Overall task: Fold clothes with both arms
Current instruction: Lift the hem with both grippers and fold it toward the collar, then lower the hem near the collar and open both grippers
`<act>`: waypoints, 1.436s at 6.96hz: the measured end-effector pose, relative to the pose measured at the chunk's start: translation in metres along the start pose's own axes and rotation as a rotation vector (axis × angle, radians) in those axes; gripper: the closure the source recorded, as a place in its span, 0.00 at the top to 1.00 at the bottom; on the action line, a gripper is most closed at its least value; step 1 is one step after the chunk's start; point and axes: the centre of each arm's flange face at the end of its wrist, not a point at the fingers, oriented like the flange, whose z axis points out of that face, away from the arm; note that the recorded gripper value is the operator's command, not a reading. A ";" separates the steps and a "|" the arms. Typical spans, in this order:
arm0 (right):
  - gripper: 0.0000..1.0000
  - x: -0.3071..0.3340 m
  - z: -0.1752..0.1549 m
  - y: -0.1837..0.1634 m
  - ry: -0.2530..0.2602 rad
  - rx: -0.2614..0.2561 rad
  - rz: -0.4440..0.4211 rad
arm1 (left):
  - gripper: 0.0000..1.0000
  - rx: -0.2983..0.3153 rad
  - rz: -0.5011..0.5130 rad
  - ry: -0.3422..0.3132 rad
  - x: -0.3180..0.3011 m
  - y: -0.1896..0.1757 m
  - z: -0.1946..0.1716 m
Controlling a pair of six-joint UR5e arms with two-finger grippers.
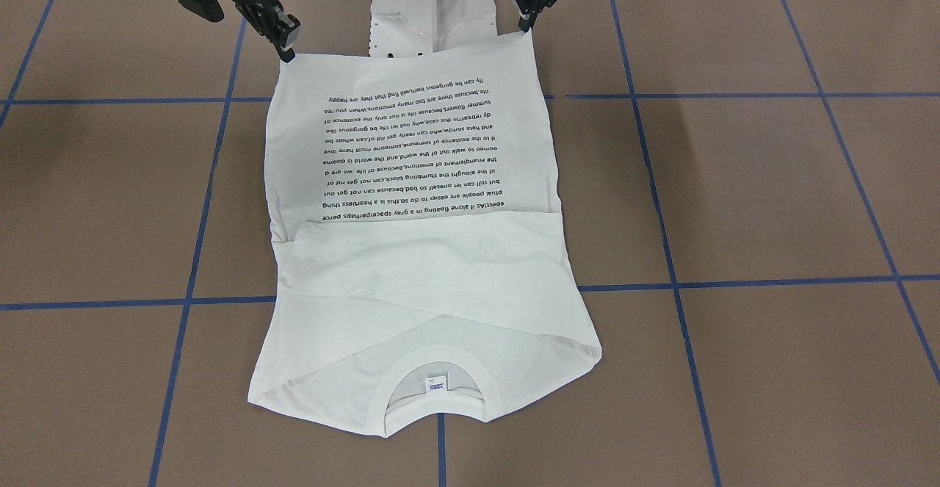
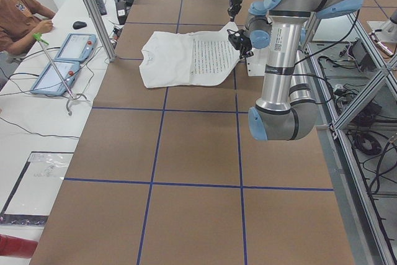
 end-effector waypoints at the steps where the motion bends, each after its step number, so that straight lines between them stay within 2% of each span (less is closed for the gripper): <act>1: 0.00 -0.031 0.010 -0.030 -0.019 0.033 0.006 | 0.00 0.070 0.074 0.026 0.018 -0.037 0.000; 3: 0.00 -0.103 0.027 -0.114 -0.012 0.079 -0.013 | 0.00 0.210 0.153 0.063 0.049 -0.125 0.023; 6: 0.00 -0.188 0.048 -0.239 0.032 0.168 -0.044 | 0.00 0.313 0.176 0.118 0.055 -0.247 0.087; 8: 0.00 -0.241 0.074 -0.295 0.075 0.215 -0.042 | 0.00 0.371 0.171 0.137 0.073 -0.312 0.124; 10: 0.00 -0.270 0.091 -0.331 0.084 0.238 -0.037 | 0.00 0.412 0.185 0.126 0.089 -0.357 0.144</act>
